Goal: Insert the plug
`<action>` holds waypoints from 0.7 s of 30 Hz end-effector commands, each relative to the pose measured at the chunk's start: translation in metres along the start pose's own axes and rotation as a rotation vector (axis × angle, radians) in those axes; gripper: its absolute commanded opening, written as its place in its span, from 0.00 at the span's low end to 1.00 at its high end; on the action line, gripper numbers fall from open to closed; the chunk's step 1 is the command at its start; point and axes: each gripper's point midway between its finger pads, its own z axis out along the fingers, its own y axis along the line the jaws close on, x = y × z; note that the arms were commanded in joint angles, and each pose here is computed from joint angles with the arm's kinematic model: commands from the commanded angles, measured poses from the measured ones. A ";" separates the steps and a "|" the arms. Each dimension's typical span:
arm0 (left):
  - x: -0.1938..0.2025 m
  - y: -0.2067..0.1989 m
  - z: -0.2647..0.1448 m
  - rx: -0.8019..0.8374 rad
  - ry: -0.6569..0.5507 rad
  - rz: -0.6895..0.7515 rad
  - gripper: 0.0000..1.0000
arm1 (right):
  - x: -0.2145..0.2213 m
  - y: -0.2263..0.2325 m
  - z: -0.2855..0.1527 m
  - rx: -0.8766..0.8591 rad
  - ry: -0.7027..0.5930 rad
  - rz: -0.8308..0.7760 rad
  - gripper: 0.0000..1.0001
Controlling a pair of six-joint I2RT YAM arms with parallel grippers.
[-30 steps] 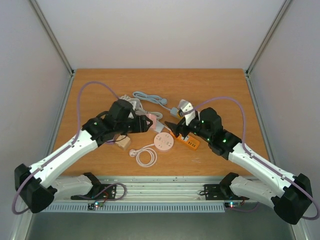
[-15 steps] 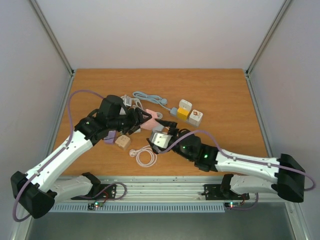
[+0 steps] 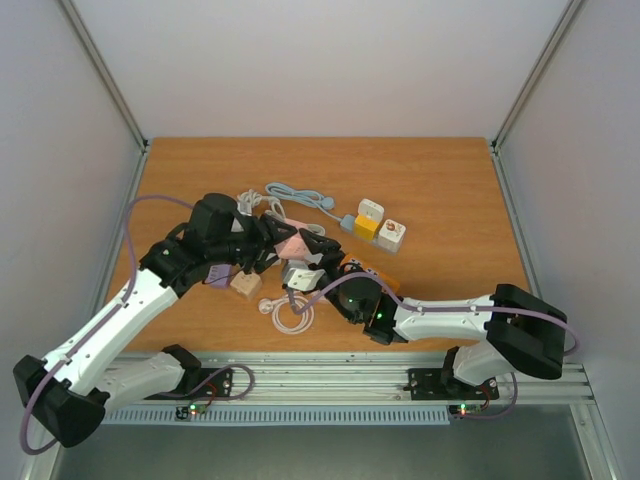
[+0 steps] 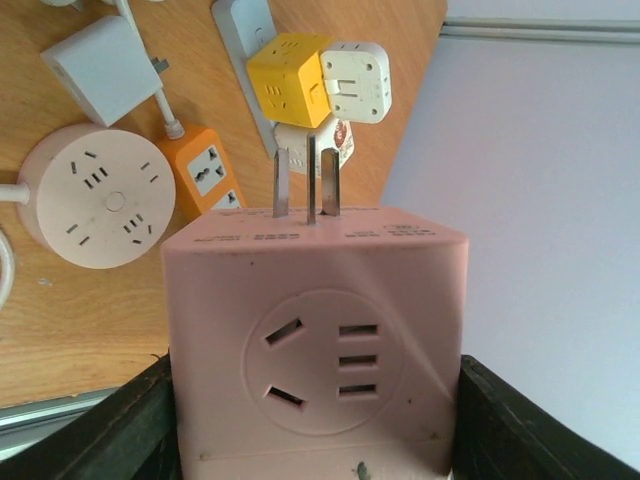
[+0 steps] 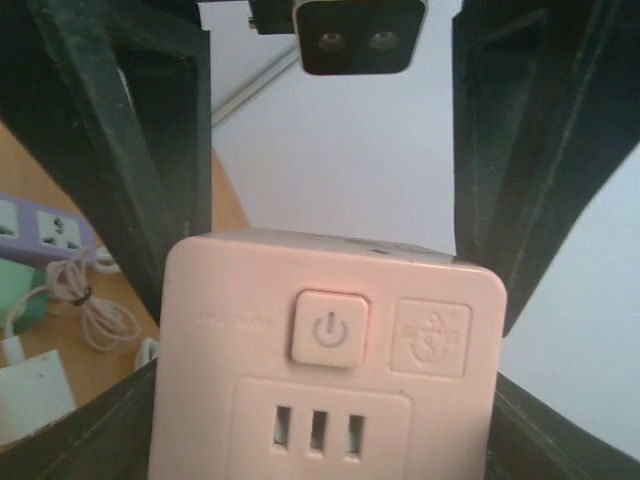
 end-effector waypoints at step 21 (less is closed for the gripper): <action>-0.004 -0.045 -0.051 0.050 -0.137 0.762 0.99 | 0.004 -0.017 -0.045 -0.324 0.115 0.305 0.31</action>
